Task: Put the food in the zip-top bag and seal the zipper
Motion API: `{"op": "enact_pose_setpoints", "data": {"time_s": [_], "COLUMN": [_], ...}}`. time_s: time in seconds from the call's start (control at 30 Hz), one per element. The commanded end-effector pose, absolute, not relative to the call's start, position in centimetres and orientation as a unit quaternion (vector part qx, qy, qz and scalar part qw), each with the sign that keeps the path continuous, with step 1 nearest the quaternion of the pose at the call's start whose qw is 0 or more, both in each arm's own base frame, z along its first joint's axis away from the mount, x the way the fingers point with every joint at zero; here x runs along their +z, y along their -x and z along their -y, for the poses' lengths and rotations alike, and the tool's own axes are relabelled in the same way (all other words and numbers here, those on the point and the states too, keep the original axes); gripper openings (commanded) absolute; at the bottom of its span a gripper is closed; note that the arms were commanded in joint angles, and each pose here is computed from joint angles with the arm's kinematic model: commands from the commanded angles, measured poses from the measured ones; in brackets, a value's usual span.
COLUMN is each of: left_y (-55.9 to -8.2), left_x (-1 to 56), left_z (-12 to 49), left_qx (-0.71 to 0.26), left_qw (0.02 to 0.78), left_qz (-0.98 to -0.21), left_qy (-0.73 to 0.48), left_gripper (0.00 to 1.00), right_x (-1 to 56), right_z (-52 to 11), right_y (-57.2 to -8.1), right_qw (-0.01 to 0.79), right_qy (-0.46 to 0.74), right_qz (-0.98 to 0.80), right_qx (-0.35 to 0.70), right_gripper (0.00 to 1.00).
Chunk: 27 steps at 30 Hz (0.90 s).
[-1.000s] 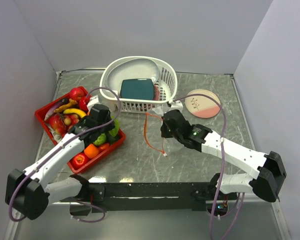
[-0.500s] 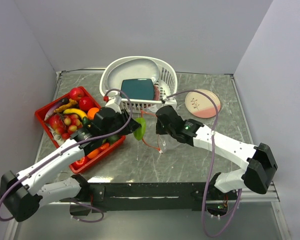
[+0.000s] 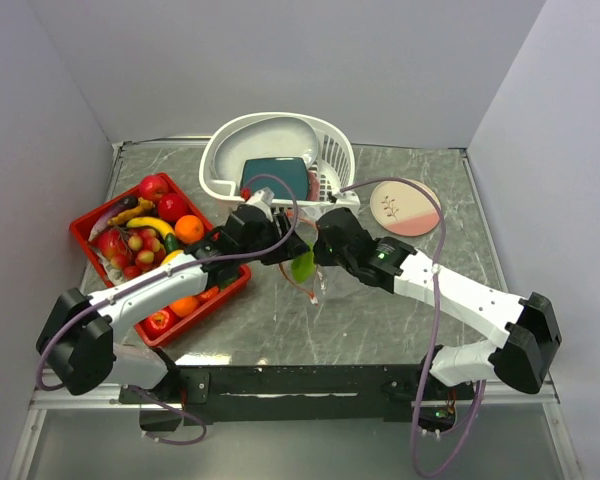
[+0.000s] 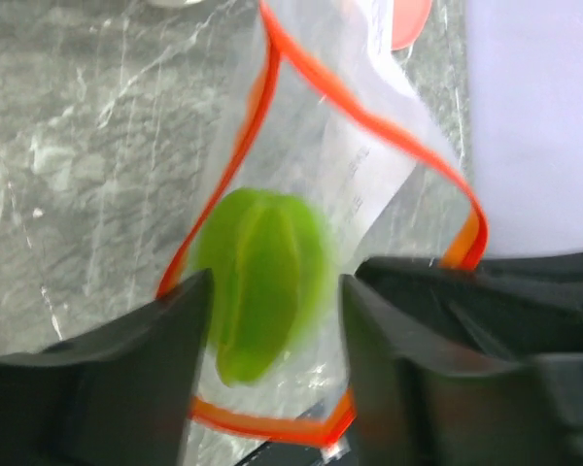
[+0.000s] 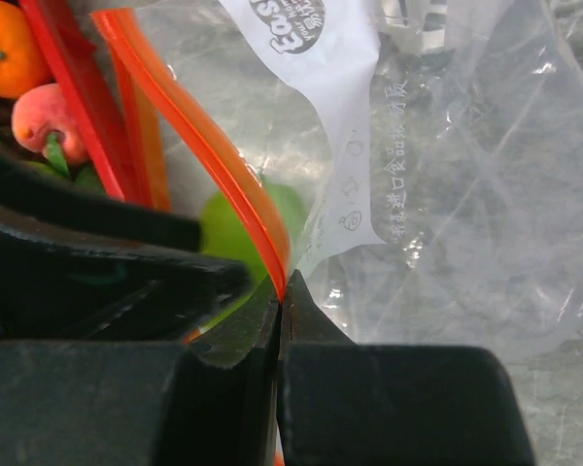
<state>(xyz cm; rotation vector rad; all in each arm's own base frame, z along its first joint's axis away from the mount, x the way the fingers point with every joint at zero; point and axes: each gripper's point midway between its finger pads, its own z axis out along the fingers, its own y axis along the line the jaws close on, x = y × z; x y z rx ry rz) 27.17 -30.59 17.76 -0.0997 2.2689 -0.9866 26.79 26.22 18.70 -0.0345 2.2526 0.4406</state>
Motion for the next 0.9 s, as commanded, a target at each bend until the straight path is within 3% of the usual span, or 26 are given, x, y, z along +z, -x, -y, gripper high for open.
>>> {"op": "enact_pose_setpoints", "data": {"time_s": [0.0,0.03,0.1,0.27,0.47,0.6,0.87], "left_y": [-28.9,-28.9,-28.6,-27.7,-27.9,-27.8,-29.3], "left_x": [22.4,22.3,22.2,23.4,22.9,21.4,23.6], "left_z": [32.1,32.1,32.0,29.9,18.6,10.7,-1.5], "left_qx": [-0.410,-0.409,-0.410,-0.387,-0.223,-0.105,0.044], "left_qw": [0.370,0.369,0.367,0.378,0.438,0.452,0.493], "left_qz": [-0.833,-0.834,-0.835,-0.840,-0.852,-0.843,-0.771], "left_qy": [0.033,0.033,0.030,0.039,0.180,0.272,0.400], "left_gripper": [0.71,0.82,0.86,0.73,0.71,0.83,0.89], "right_x": [20.5,20.3,20.1,19.8,19.1,19.1,19.0], "right_z": [-25.6,-25.4,-25.3,-25.2,-25.2,-25.3,-25.4], "right_y": [-26.8,-26.8,-26.9,-26.9,-27.1,-27.0,-26.4], "right_qw": [0.433,0.433,0.432,0.433,0.426,0.424,0.422], "right_qy": [-0.002,-0.004,-0.004,-0.004,-0.007,-0.003,0.003], "right_qz": [-0.883,-0.884,-0.885,-0.884,-0.891,-0.890,-0.889], "right_qx": [0.180,0.177,0.175,0.173,0.159,0.165,0.180], "right_gripper": [0.00,0.00,0.00,0.00,0.00,0.00,0.00]}}
